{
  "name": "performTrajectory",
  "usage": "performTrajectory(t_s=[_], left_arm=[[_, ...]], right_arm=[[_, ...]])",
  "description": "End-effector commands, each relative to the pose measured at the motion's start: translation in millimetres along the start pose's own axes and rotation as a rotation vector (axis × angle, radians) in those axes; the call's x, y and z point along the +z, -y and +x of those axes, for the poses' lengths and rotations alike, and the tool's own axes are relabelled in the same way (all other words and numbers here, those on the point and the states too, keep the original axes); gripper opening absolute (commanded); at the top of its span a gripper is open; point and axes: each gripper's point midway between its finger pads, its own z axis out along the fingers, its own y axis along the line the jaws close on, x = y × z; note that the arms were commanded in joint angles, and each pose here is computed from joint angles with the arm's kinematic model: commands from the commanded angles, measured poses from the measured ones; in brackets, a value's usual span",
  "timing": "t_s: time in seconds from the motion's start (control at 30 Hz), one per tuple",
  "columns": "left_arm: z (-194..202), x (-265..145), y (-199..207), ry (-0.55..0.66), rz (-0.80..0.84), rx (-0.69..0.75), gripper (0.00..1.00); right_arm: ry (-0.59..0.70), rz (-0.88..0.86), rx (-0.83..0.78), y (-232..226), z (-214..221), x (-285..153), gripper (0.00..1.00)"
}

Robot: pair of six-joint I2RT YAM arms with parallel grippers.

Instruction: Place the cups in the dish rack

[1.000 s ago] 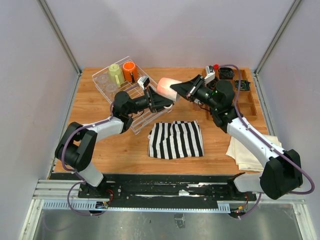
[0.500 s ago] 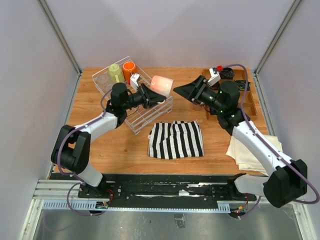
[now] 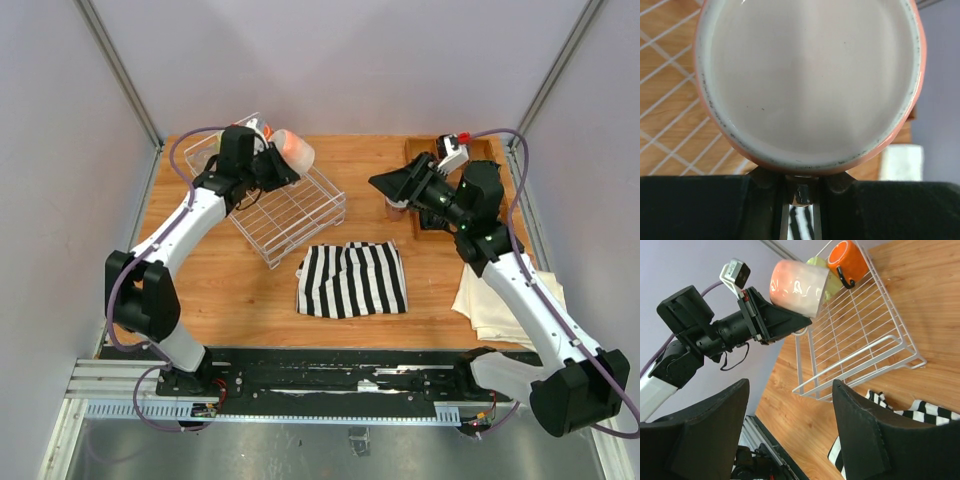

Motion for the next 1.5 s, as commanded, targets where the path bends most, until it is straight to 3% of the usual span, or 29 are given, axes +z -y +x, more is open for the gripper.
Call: performTrajectory(t_s=[0.0,0.37,1.13,1.23,1.37,1.47], left_arm=[[-9,0,-53,0.027,-0.257,0.180,0.00],[2,10,-116,0.008,-0.503,0.231,0.00],[41,47,-173,-0.059,-0.615,0.208,0.01],[41,51,-175,-0.061,-0.619,0.204,0.11],[38,54,-172,-0.056,-0.609,0.201,0.38],[37,54,-172,-0.054,-0.609,0.200,0.46]], right_arm=[[0.018,0.024,-0.037,8,-11,-8,0.68],[0.005,0.040,-0.023,21,-13,-10,0.69],[-0.021,0.060,-0.030,30,-11,-5,0.70],[-0.027,0.069,-0.037,31,-11,-5,0.70],[-0.030,0.071,-0.036,32,-11,-4,0.70],[-0.034,0.073,-0.031,33,-9,-3,0.70]])
